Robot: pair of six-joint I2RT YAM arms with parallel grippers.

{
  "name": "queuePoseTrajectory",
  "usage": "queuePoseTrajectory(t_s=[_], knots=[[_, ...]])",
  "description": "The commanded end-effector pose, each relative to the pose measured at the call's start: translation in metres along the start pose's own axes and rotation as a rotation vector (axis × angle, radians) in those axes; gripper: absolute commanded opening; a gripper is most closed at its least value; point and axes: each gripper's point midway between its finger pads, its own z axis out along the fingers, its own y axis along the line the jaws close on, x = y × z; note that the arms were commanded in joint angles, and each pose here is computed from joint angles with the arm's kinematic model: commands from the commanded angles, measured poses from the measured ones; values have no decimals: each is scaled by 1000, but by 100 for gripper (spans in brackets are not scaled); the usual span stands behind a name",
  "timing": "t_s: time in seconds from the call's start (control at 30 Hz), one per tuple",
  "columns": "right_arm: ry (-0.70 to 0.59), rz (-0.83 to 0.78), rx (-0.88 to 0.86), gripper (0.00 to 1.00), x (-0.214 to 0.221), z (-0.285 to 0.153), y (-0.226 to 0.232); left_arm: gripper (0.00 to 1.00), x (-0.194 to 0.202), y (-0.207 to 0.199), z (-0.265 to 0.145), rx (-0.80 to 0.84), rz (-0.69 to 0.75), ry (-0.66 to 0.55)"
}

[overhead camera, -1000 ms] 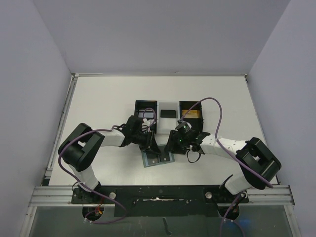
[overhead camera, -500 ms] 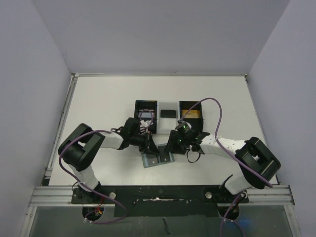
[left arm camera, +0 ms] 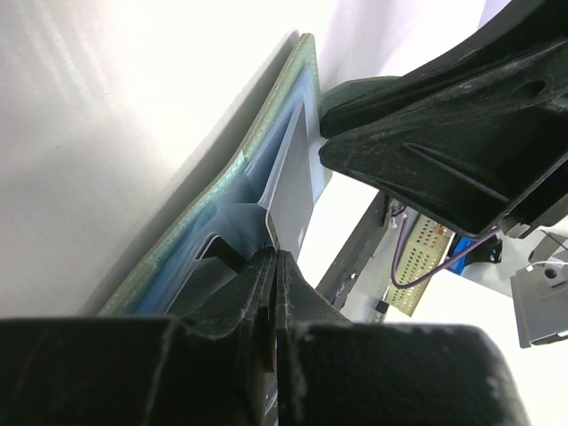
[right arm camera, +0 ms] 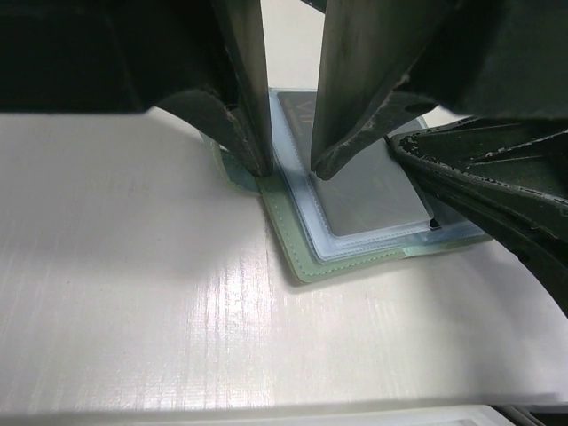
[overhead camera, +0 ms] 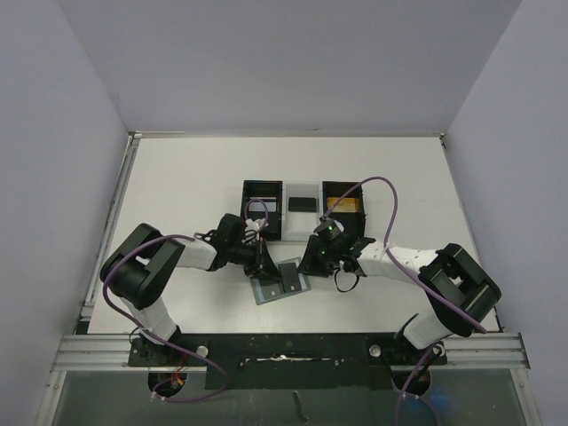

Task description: Take the credit cards out of the card holder

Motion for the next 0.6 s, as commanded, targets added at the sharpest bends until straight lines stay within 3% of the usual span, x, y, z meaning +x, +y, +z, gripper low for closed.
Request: queuePoseTrajectory(t_s=[0.0,0.17,0.37,0.57], knots=[[31,4,35,26,9,8,-10,0,6,1,-8,-6,50,20],[5,-50,-3,26,1,2,3,0,11,6,-11,-26,52,32],[-64,-192,-65,36,-16,-16,41,0,3,-6,-12,6,67,4],[-60,-247,-36,45,-21,-6,55,0,0,-14,-14,36,78,-16]])
